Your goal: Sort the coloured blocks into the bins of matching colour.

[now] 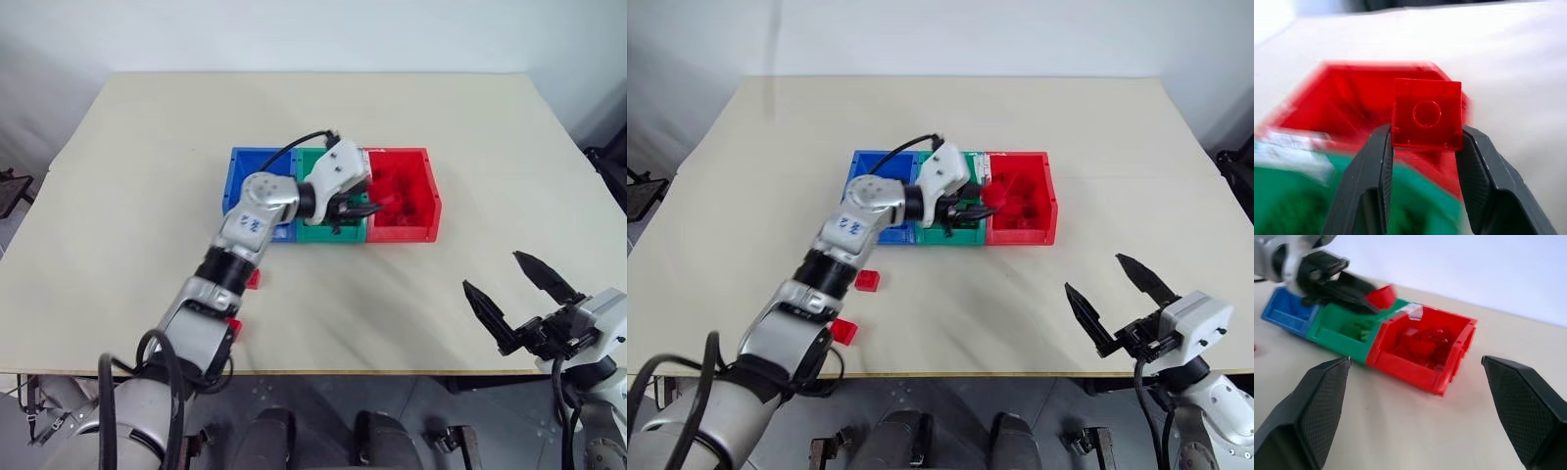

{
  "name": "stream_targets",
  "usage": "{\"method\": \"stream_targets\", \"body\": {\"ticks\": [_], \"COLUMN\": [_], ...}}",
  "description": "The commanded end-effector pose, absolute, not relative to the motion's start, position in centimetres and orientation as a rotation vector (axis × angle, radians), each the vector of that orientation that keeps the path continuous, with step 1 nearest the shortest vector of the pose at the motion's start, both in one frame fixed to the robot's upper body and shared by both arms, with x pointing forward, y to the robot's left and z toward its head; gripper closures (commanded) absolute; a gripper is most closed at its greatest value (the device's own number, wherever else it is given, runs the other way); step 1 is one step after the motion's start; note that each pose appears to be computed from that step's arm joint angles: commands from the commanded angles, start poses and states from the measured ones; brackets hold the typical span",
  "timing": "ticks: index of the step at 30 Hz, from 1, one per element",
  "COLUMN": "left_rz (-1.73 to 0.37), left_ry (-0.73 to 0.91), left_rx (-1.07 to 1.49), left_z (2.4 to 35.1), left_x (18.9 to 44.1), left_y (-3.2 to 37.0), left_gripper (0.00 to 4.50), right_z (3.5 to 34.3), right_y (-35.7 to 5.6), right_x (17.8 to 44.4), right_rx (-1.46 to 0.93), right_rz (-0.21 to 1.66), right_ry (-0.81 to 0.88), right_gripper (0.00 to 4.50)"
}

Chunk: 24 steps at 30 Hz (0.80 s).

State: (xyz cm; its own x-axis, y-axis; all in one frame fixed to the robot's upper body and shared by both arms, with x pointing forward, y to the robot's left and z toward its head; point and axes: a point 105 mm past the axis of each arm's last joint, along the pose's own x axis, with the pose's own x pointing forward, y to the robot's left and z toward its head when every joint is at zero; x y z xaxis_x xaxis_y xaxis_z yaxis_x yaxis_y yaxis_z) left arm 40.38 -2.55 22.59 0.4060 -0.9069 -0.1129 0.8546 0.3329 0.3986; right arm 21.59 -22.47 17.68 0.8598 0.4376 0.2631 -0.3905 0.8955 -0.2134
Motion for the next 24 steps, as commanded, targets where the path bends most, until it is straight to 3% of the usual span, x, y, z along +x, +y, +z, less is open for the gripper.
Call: {"method": "stream_targets", "body": {"ticks": [1, 5, 14, 19, 24], "left_rz": [-1.078, -1.074, -1.169, -1.148, -1.2], "left_ry": [-0.218, -0.223, -0.286, -0.288, -0.416], "left_rx": [0.422, 0.386, 0.405, 0.432, 0.471], "left_z": [24.2, 24.4, 24.6, 24.1, 23.9], "left_x": [41.5, 41.9, 41.1, 41.1, 37.4], "left_y": [-3.5, -4.4, -2.7, 1.0, 8.0], "left_gripper": [3.02, 3.02, 0.15, 0.03, 0.03], "right_z": [18.6, 18.8, 19.2, 19.0, 18.8], "right_y": [-21.9, -21.1, -19.5, -18.1, -15.9], "right_x": [20.8, 20.7, 21.9, 22.6, 23.7], "right_rx": [-0.169, -0.162, -0.164, -0.172, -0.212], "right_rz": [0.419, 0.426, 0.527, 0.664, 0.925], "right_ry": [-0.352, -0.358, -0.366, -0.348, -0.299], "right_gripper": [0.0, 0.0, 0.0, 0.0, 0.0]}}
